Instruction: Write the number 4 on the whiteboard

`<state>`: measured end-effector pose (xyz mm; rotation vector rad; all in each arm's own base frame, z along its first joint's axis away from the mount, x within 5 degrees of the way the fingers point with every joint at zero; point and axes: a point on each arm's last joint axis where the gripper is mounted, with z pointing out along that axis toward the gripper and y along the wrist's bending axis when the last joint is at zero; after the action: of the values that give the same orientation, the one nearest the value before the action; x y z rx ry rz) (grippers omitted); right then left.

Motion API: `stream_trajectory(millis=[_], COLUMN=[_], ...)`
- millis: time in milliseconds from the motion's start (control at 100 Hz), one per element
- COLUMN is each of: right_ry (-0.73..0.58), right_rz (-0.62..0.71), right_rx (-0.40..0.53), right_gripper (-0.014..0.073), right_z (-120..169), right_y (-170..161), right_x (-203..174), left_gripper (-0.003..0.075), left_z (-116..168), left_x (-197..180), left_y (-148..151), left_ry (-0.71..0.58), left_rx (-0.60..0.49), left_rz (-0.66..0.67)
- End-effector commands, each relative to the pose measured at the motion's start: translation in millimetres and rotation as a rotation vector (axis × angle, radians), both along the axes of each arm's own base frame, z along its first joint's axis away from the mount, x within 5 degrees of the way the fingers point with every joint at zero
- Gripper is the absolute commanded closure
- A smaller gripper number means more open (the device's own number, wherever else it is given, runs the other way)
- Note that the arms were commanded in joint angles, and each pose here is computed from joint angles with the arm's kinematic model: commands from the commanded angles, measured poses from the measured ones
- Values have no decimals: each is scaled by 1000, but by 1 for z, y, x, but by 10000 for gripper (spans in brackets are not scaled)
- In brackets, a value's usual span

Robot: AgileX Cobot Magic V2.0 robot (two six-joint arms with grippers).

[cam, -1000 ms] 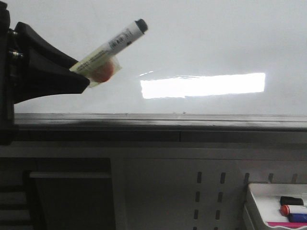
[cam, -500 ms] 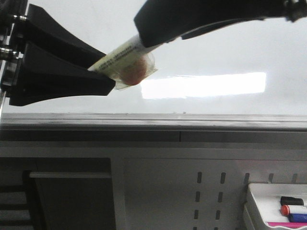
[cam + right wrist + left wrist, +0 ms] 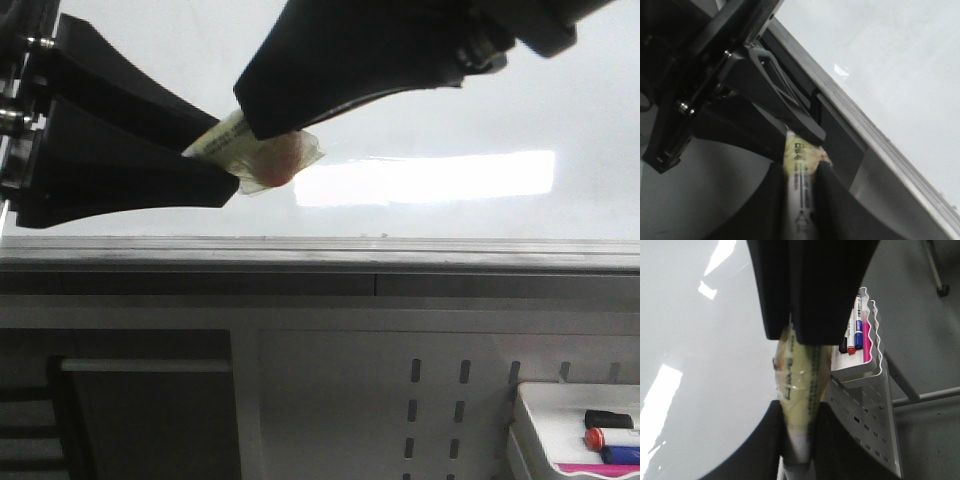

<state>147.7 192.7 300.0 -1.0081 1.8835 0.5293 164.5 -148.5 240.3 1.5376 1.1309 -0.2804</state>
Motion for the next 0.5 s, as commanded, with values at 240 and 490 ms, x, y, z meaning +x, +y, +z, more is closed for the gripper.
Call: stream_trajectory(millis=[240,490], right_ry=[-68,-75], right_rz=[-2,-76], right_rx=[40,38], right_gripper=[661,661], right_z=[19,42], right_y=[1,12], right_x=[4,41], left_gripper=[384,298], left_z=[26,48], left_x=[4,0], left_y=[8,35], left_ry=[53,132], left_rx=[-144,-267], left_rz=[175,475])
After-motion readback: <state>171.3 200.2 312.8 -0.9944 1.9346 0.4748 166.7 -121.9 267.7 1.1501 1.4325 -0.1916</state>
